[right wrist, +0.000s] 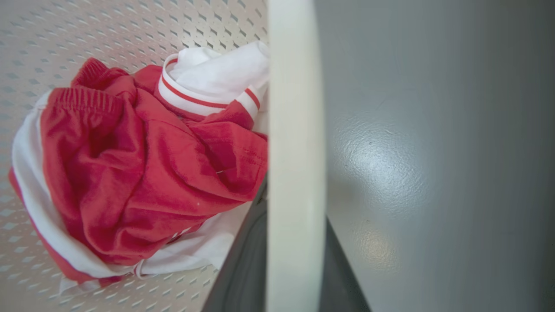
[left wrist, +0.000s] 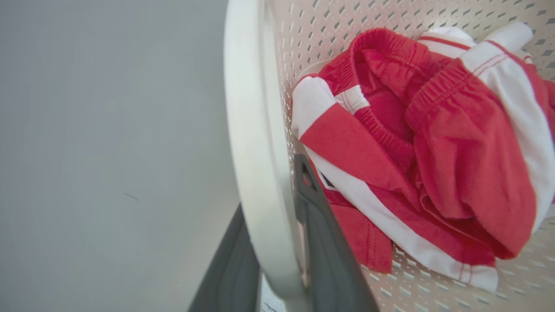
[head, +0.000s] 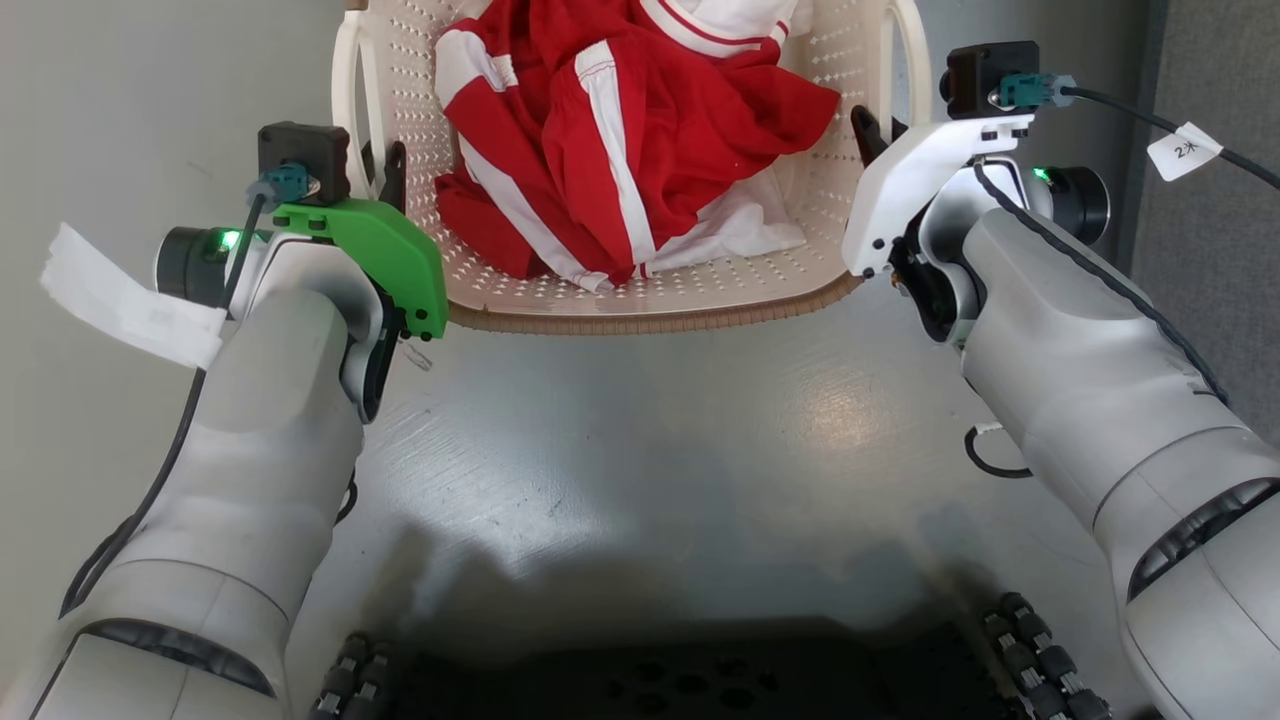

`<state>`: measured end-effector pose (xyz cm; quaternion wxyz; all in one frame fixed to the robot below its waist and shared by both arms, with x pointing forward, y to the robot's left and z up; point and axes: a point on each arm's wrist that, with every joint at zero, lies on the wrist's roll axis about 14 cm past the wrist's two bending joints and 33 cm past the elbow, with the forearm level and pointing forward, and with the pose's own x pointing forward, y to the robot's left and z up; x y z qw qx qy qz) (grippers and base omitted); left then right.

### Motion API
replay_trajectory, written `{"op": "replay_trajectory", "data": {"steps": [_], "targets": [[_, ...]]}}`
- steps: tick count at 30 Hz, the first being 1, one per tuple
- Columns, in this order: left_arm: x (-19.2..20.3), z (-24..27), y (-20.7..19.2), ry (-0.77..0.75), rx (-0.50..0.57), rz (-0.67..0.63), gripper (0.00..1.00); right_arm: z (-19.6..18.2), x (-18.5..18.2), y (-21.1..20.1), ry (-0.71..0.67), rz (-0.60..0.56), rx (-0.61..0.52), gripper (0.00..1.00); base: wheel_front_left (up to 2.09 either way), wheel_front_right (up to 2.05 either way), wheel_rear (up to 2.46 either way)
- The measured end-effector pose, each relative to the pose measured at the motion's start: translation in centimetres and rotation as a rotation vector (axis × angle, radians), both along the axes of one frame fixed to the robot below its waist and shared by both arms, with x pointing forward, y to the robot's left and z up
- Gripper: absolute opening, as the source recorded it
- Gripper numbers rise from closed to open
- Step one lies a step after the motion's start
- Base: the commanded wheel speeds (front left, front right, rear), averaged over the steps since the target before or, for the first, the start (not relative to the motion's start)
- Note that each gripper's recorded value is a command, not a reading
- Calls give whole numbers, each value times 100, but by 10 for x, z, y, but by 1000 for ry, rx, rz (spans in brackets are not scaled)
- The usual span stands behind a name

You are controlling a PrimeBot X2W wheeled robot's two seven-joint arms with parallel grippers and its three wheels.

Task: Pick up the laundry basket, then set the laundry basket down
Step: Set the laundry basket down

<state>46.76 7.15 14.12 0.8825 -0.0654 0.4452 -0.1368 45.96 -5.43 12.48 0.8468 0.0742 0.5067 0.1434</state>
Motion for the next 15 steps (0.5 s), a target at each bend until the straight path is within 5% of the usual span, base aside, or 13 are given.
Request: {"op": "replay_trajectory", "data": {"steps": [15], "targets": [[-8,-10,1,26,1,-2,0,-8,-2,-1,8,10,-4,0,0,0,0]]}}
